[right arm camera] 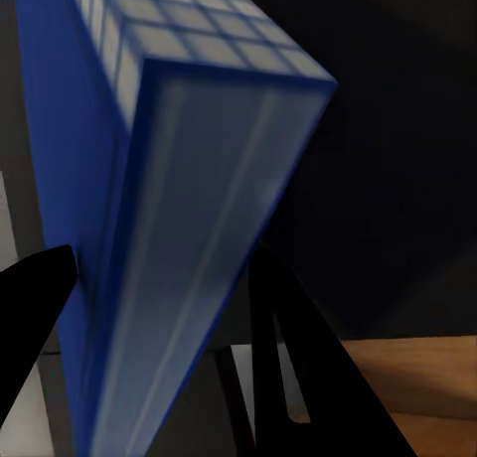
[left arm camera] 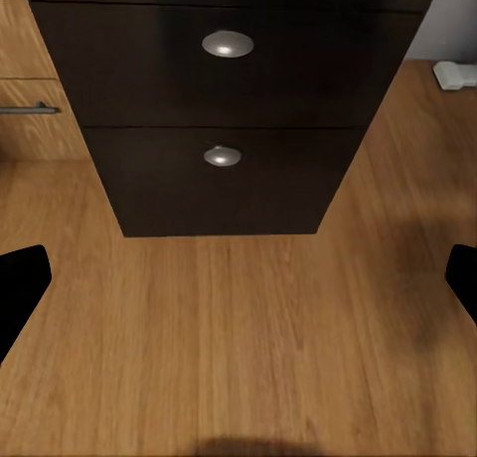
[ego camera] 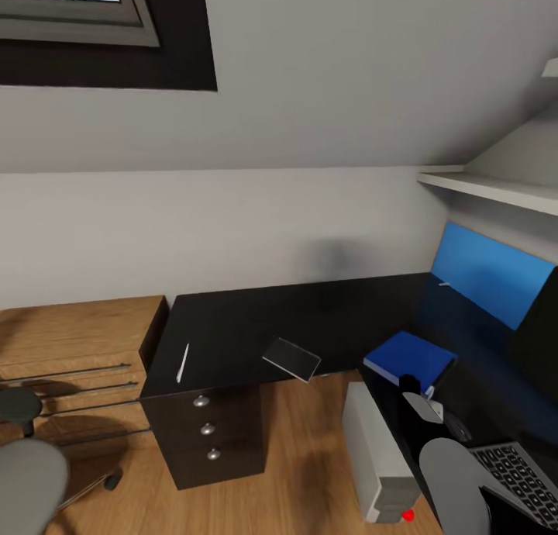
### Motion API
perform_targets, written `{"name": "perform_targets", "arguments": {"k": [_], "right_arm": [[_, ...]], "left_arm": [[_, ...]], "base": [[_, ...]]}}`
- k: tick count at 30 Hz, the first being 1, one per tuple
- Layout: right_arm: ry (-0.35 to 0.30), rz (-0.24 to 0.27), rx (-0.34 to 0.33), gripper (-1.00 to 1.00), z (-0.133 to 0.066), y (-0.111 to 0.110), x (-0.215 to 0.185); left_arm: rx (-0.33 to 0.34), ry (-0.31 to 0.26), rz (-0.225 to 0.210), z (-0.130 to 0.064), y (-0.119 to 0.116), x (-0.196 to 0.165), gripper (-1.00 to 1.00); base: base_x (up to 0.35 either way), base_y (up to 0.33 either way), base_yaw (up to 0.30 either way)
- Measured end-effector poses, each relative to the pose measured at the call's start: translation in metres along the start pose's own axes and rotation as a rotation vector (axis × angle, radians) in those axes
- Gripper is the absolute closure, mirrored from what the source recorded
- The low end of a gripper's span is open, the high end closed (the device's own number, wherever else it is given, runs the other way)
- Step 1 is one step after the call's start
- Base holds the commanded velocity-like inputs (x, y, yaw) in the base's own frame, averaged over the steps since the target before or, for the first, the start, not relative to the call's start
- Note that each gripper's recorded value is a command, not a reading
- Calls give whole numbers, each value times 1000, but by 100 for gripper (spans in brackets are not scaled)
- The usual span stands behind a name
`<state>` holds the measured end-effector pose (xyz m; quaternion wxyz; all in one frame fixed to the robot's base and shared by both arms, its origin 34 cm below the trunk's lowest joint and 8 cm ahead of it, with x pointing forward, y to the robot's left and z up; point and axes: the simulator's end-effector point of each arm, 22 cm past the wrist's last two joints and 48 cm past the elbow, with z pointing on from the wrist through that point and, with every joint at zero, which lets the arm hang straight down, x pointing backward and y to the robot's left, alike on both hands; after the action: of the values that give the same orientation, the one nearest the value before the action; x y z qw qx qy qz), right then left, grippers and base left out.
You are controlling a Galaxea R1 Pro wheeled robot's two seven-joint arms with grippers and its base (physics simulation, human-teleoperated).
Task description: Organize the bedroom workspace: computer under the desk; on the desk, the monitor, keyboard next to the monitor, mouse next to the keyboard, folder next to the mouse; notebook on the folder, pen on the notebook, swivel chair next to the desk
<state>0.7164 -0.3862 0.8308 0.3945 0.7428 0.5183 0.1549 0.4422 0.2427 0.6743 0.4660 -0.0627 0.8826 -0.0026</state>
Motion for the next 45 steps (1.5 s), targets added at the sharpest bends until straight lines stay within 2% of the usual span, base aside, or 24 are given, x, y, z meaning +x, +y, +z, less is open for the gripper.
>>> {"name": "perform_targets", "arguments": {"k": [9, 10, 23, 31, 38, 41, 42, 43, 45], "right_arm": [[-2, -1, 20, 100, 0, -4, -2], [-3, -2, 20, -100, 1, -3, -3], [-3, -3, 23, -100, 1, -4, -3], [-1, -5, 22, -100, 1, -4, -2], [23, -12, 11, -100, -4, -3, 14], [59, -37, -11, -100, -12, -1, 41], [82, -76, -29, -100, -17, 1, 57], [88, -88, -32, -100, -19, 0, 61], [122, -145, -33, -100, -24, -10, 82]], "left_arm": [[-1, 1, 0, 0, 0, 0, -100], [-1, 1, 0, 0, 0, 0, -100], [3, 0, 0, 0, -1, 0, -100], [2, 0, 1, 0, 0, 0, -100], [1, 0, 0, 0, 0, 0, -100], [-1, 0, -2, 0, 1, 0, -100], [-4, 0, -3, 0, 1, 0, -100], [-4, 0, -3, 0, 1, 0, -100], [-9, 0, -4, 0, 3, 0, -100]], "base": [[10, 0, 0], [0, 0, 0], [-1, 1, 0], [-128, 102, 0], [-29, 20, 0], [-4, 3, 0], [-2, 1, 0], [0, 0, 0], [0, 0, 0]]}}
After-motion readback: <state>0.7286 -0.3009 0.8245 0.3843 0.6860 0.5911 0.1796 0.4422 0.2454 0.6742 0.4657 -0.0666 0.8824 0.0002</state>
